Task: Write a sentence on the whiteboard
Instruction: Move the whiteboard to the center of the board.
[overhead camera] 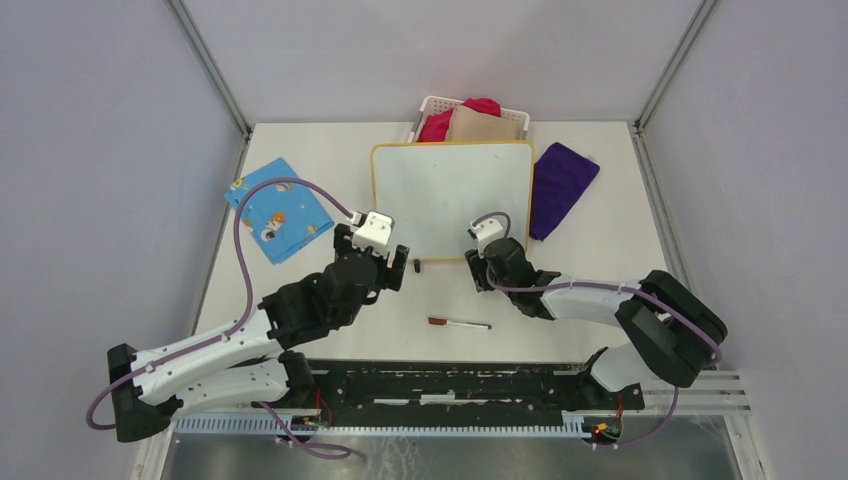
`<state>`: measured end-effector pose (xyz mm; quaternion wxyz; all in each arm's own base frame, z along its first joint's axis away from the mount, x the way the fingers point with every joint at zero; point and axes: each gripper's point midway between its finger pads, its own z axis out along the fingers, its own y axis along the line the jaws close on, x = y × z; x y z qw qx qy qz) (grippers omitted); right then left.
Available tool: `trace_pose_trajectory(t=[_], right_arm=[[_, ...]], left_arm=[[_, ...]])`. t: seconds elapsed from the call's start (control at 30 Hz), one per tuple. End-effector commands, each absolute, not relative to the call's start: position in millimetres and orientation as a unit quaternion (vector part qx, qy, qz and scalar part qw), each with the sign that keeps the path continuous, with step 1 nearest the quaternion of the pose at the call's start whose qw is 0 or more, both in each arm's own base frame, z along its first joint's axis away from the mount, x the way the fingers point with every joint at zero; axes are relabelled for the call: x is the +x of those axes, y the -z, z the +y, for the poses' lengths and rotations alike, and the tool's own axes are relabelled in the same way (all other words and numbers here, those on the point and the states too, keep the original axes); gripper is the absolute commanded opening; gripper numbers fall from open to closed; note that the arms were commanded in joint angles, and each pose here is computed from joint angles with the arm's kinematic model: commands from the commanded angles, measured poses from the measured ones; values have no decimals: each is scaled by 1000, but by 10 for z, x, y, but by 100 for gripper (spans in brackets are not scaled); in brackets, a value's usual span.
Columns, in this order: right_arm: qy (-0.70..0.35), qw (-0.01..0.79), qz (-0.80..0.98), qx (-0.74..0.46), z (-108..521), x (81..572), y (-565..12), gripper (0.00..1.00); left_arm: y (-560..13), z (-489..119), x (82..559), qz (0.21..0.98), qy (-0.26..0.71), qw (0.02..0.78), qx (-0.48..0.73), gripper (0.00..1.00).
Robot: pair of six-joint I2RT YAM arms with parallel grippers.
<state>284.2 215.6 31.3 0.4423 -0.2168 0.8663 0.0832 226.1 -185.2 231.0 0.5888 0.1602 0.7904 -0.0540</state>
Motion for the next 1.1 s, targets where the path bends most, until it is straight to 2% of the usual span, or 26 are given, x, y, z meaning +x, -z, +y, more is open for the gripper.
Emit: trace_pose_trajectory(t=[0.0, 0.2, 0.27, 0.47, 0.6, 0.63, 0.73, 0.9, 1.07], right_arm=[[-129, 460, 853, -207, 2258, 2792, -586, 54], [-171, 462, 839, -233, 2231, 2541, -775, 61], [-194, 465, 826, -253, 2248, 2427, -863, 63], [-248, 490, 776, -311, 2352, 2223, -1327, 75], [-253, 535, 737, -328, 2365, 2221, -1702, 79], [-251, 548, 730, -320, 2349, 2240, -1772, 80], [-275, 576, 726, -256, 2322, 2275, -1879, 91], [-289, 608, 714, -191, 2219, 2325, -1910, 97], [-260, 576, 745, -215, 2210, 2335, -1729, 98]], left_arm=[[-2399, -1861, 2272, 783, 62, 600, 153, 89], [-2468, -1826, 2251, 774, 80, 612, 139, 93], [-2528, -1829, 2237, 767, 95, 621, 133, 99], [-2793, -1906, 2206, 746, 147, 639, 116, 100], [-3171, -1973, 2231, 724, 178, 660, 97, 100], [-3267, -2013, 2240, 718, 181, 664, 104, 100], [-3433, -2214, 2258, 700, 165, 670, 183, 100], [-3251, -2367, 2439, 706, 111, 668, 210, 100], [-3035, -2458, 2353, 708, 173, 657, 190, 100]])
